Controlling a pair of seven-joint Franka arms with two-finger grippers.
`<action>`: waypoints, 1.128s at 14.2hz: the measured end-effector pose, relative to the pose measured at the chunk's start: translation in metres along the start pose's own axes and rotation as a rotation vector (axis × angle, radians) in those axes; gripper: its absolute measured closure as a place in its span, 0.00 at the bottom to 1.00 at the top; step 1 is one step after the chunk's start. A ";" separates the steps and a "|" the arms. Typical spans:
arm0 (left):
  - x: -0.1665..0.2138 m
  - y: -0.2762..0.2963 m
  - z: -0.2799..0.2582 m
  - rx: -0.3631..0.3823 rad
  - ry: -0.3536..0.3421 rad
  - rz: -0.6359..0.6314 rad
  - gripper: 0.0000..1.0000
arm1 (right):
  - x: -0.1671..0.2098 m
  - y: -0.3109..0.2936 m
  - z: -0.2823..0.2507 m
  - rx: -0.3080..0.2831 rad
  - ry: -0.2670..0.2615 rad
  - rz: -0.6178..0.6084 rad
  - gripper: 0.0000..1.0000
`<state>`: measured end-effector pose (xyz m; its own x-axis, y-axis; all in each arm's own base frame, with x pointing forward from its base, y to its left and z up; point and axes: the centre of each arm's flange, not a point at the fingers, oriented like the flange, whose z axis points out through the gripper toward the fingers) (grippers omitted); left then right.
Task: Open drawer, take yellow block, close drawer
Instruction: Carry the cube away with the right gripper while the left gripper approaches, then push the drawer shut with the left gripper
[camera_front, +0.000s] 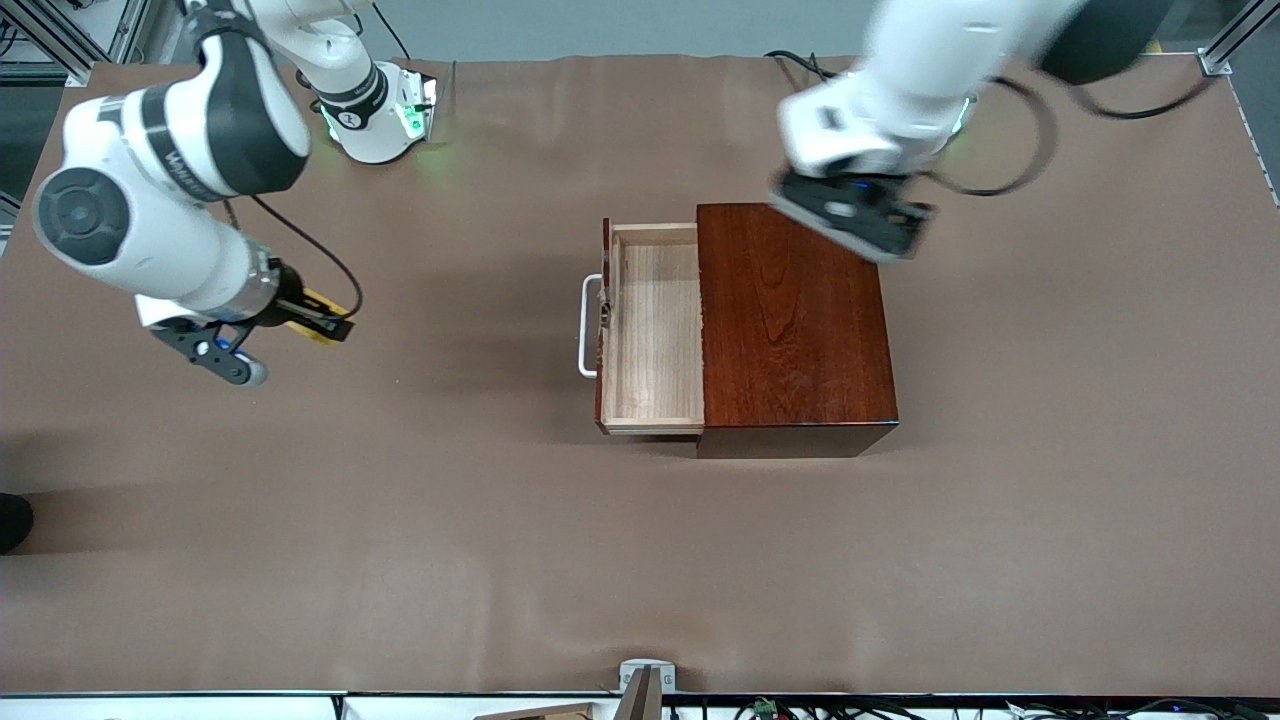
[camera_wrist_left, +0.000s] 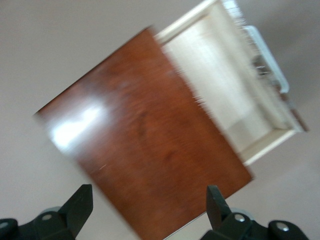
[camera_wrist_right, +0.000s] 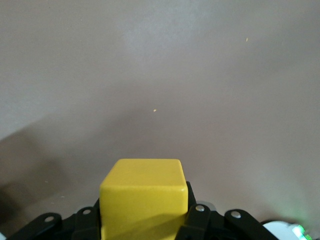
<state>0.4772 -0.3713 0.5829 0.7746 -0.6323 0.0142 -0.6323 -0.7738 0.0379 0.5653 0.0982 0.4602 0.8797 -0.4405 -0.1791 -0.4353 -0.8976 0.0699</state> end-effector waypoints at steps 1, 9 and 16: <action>0.012 0.028 0.006 -0.014 0.000 0.057 0.00 | 0.008 0.011 0.001 0.003 -0.003 -0.048 0.44; 0.093 0.202 0.122 -0.109 0.198 0.685 0.00 | 0.053 0.075 -0.002 0.044 0.062 -0.485 0.44; 0.125 0.199 0.233 -0.106 0.208 0.944 0.00 | 0.074 0.077 0.032 0.044 0.165 -0.693 0.44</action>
<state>0.4451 -0.6137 0.3598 -0.0575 -0.9636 0.2612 -0.9980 0.0623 0.0101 0.5907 -0.0031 0.4209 0.9728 0.2310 -0.0172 0.2300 -0.9721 -0.0466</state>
